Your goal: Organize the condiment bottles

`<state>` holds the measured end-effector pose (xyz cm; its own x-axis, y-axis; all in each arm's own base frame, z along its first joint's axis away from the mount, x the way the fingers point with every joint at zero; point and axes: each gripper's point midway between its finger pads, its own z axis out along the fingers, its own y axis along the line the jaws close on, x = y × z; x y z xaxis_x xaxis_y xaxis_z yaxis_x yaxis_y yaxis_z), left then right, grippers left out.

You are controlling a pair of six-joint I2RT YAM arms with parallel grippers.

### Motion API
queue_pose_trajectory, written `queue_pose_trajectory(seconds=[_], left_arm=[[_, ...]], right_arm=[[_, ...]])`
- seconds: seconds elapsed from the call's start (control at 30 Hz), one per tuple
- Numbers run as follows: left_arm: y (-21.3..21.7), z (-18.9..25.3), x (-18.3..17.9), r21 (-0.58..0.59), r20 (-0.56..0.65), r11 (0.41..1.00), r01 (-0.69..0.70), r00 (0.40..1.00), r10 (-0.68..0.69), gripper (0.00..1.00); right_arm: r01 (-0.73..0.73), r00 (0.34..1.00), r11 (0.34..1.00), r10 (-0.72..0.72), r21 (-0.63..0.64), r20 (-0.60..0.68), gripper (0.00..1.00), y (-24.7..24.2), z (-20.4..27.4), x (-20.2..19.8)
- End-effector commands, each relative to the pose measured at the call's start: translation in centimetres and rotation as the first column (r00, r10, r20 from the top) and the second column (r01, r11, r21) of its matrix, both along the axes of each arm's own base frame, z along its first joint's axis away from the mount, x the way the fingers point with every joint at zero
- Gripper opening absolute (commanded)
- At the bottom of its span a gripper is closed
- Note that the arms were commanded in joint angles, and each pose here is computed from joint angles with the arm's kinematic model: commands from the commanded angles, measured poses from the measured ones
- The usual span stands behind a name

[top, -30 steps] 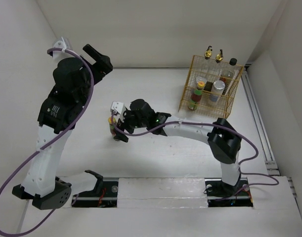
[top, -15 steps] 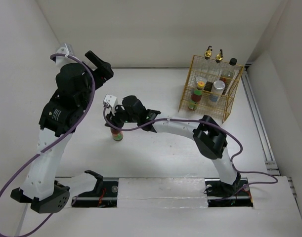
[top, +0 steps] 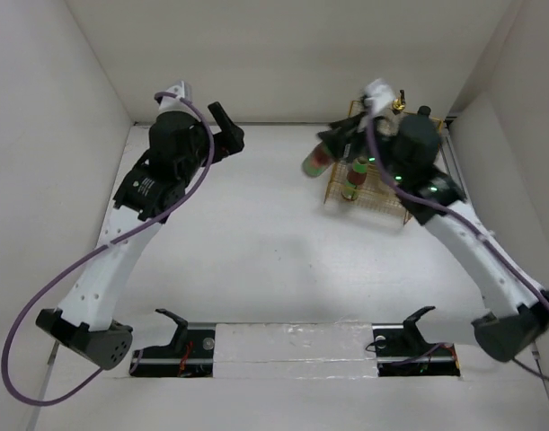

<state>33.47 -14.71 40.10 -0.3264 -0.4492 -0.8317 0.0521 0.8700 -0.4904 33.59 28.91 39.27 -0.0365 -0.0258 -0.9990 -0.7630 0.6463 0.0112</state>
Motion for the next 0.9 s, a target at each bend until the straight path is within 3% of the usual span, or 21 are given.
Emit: queue_pose_trajectory(seconds=[0.0, 0.13, 0.3, 0.47, 0.7, 0.87], left_arm=[[-2.5, 0.0, 1.1, 0.003, 0.044, 0.994, 0.112, 0.993, -0.112, 0.88], [-4.1, -3.1, 3.2, 0.066, -0.007, 0.984, 0.165, 0.986, -0.165, 1.0], [-4.7, -3.7, 5.2, 0.131, -0.025, 0.979, 0.159, 0.987, -0.157, 1.0], [-5.3, -4.0, 5.4, 0.133, -0.032, 0.973, 0.188, 0.982, -0.186, 1.0], [-10.9, -6.1, 3.5, 0.246, -0.083, 0.927, 0.284, 0.959, -0.272, 1.0], [-12.1, -5.4, 2.7, 0.184, -0.047, 0.922, 0.341, 0.94, -0.339, 1.0]], right_arm=[[0.204, 0.974, 0.976, -0.211, 0.082, 0.084, 0.01, -8.4, 6.2, -0.5], [0.392, 0.918, 0.918, -0.395, 0.049, 0.044, 0.02, -16.0, 6.2, 0.5], [0.527, 0.849, 0.85, -0.527, 0.03, 0.018, 0.02, -22.1, 5.6, 2.2], [0.575, 0.818, 0.818, -0.575, 0.02, -0.011, 0.0, -24.1, 3.6, 4.9], [0.645, 0.764, 0.764, -0.644, 0.013, -0.032, 0.0, -26.8, 0.9, 8.9], [0.669, 0.743, 0.743, -0.669, -0.004, -0.036, 0.0, -27.7, -0.9, 10.6]])
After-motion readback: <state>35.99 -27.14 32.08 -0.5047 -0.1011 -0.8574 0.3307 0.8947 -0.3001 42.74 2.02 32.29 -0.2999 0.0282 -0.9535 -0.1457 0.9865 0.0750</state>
